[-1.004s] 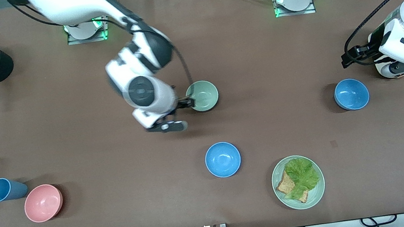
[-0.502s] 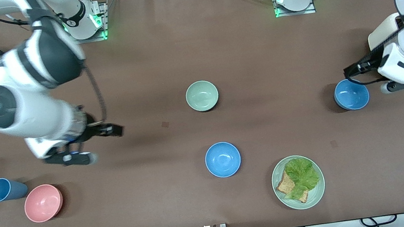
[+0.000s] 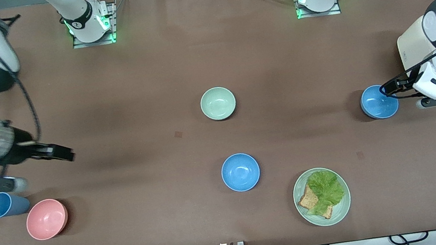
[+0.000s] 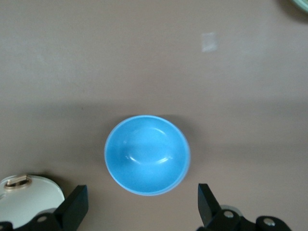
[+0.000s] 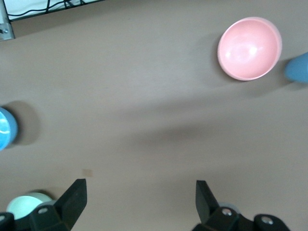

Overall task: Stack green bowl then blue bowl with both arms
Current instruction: 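Withdraw the right gripper while the left gripper reaches the blue bowl, then grasp the blue bowl rim with the left gripper and lift it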

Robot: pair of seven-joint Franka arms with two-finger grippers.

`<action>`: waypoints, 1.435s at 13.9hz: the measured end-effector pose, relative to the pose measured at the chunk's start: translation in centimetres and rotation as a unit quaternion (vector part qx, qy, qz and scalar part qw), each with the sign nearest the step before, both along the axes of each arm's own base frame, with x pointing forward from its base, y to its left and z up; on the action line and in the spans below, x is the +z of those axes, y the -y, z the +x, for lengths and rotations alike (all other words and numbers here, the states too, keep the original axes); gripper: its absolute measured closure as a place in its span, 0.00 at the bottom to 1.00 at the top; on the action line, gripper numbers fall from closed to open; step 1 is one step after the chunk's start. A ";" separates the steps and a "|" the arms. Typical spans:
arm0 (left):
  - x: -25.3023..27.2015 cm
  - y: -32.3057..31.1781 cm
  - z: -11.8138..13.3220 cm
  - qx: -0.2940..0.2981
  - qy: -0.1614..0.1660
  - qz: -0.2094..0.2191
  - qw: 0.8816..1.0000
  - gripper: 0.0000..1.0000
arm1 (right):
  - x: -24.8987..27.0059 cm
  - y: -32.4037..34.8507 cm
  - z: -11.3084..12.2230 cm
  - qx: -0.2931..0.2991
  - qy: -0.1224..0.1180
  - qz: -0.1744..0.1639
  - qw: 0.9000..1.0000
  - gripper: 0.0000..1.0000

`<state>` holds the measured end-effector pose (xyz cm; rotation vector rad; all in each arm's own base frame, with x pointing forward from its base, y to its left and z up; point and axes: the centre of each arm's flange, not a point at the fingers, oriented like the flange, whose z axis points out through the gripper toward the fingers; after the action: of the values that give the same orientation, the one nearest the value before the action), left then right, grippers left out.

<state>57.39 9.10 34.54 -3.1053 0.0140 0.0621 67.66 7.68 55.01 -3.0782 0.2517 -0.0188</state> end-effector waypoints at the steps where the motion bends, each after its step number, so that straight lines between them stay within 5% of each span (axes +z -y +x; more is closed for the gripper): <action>1: -2.0 -1.5 -1.1 -0.013 0.014 0.000 1.000 0.00 | 0.8 1.9 -0.4 0.010 0.005 -0.008 1.000 0.00; 4: -6.2 -5.0 -4.0 -0.025 0.013 -0.004 1.000 0.00 | 2.6 7.5 -1.4 0.048 0.016 -0.029 0.998 0.00; 12: -13.6 -6.7 -5.3 -0.022 -0.006 -0.019 1.000 0.02 | 2.7 10.5 -4.6 0.066 -0.007 -0.033 0.997 0.00; 20: -15.4 -6.6 -5.5 -0.014 -0.011 -0.023 1.000 0.28 | 0.4 10.6 -8.7 0.070 -0.025 -0.028 0.997 0.00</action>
<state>51.90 15.69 19.11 -3.1486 0.0611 0.0958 58.94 -2.92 55.42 -3.1467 0.0388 0.0592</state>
